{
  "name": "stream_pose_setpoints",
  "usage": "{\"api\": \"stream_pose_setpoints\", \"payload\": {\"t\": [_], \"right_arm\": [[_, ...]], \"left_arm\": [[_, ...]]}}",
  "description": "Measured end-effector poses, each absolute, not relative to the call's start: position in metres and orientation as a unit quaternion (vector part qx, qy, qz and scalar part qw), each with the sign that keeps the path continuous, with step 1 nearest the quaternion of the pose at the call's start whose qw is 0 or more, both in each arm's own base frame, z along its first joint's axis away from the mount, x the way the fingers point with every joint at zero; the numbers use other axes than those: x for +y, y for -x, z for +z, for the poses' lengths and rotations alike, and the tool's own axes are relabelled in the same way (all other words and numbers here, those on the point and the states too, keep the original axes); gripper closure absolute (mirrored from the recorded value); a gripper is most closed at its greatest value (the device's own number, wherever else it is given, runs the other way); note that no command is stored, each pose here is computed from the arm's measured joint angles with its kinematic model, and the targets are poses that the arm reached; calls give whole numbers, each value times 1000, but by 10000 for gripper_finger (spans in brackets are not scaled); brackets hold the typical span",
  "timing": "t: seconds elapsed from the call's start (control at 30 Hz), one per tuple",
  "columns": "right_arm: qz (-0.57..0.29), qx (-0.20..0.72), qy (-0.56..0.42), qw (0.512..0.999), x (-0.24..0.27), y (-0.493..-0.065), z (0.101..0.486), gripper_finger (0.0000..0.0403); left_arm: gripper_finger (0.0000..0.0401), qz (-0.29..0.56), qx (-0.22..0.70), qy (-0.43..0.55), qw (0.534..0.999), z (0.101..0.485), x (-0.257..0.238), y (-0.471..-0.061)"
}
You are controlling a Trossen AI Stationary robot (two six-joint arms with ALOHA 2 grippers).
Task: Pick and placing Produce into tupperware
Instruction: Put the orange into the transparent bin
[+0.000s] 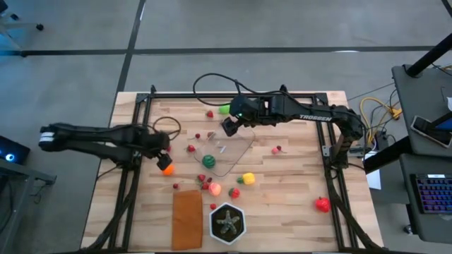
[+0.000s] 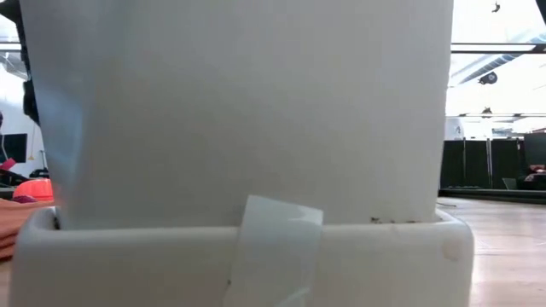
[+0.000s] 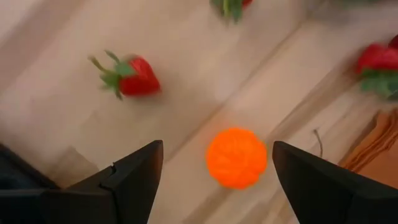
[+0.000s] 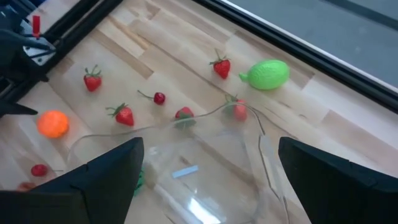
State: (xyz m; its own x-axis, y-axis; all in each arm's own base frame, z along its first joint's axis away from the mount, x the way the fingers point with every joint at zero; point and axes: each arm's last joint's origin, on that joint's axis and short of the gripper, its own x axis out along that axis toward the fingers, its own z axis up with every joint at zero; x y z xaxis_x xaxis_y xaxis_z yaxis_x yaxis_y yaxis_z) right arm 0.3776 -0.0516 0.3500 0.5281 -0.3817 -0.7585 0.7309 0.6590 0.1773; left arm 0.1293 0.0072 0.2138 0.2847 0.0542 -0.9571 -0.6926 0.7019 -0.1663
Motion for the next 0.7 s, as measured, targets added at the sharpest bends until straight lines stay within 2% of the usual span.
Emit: {"api": "stream_pose_setpoints", "payload": {"t": [0.37, 0.7], "right_arm": [[-343, 359, -248, 832, -52, -376, 349, 38], [-352, 366, -258, 822, -51, -374, 347, 38]], "left_arm": [[113, 235, 645, 279, 672, 184, 5, -154], [113, 179, 633, 274, 702, 185, -1, -162]]}}
